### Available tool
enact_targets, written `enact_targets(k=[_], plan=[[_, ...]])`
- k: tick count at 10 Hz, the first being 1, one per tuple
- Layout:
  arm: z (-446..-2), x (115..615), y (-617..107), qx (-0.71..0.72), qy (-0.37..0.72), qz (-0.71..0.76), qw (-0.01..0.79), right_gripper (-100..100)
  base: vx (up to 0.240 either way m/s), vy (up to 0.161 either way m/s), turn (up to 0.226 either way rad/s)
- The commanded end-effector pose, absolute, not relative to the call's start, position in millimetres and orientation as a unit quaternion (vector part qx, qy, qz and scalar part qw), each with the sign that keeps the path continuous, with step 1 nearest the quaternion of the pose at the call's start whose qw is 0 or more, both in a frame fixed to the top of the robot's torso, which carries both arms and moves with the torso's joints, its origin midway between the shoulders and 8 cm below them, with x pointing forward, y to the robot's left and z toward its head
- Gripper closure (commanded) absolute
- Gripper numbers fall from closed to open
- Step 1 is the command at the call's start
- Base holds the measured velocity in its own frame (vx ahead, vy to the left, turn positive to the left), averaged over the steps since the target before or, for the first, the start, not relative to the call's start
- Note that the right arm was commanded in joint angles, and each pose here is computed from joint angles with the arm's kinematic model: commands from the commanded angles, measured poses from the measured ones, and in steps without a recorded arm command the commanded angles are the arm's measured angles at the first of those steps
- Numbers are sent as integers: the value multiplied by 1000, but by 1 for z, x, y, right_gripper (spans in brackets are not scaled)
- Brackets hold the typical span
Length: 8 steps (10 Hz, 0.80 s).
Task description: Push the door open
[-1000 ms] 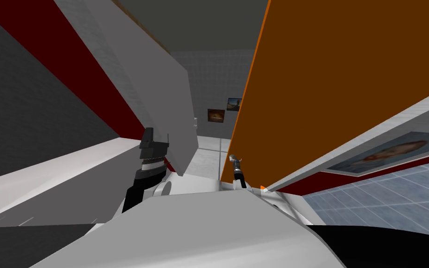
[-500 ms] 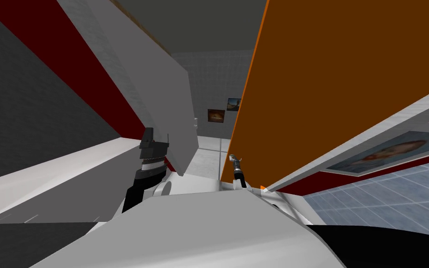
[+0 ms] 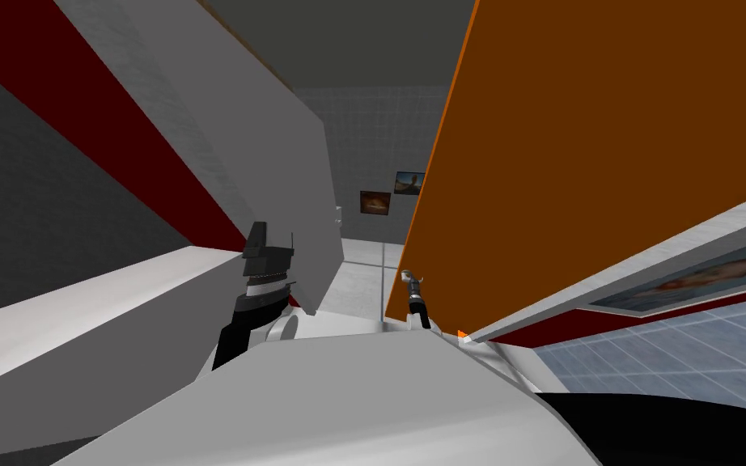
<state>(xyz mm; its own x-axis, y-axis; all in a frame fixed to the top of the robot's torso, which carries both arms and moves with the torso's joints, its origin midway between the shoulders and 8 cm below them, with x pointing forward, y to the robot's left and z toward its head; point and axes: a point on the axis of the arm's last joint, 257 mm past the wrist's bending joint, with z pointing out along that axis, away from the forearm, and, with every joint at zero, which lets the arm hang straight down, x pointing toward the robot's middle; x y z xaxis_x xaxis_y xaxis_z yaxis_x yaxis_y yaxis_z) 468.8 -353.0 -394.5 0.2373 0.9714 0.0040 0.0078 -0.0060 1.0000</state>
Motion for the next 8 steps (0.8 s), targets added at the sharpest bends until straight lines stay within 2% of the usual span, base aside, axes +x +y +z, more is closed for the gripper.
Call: enact_targets(k=[1,8], plan=[[-390,470,-366,561,429,431,562,100,168,17,-44],[-389,461,-396,575,408,411,578,100,152,22,-38]])
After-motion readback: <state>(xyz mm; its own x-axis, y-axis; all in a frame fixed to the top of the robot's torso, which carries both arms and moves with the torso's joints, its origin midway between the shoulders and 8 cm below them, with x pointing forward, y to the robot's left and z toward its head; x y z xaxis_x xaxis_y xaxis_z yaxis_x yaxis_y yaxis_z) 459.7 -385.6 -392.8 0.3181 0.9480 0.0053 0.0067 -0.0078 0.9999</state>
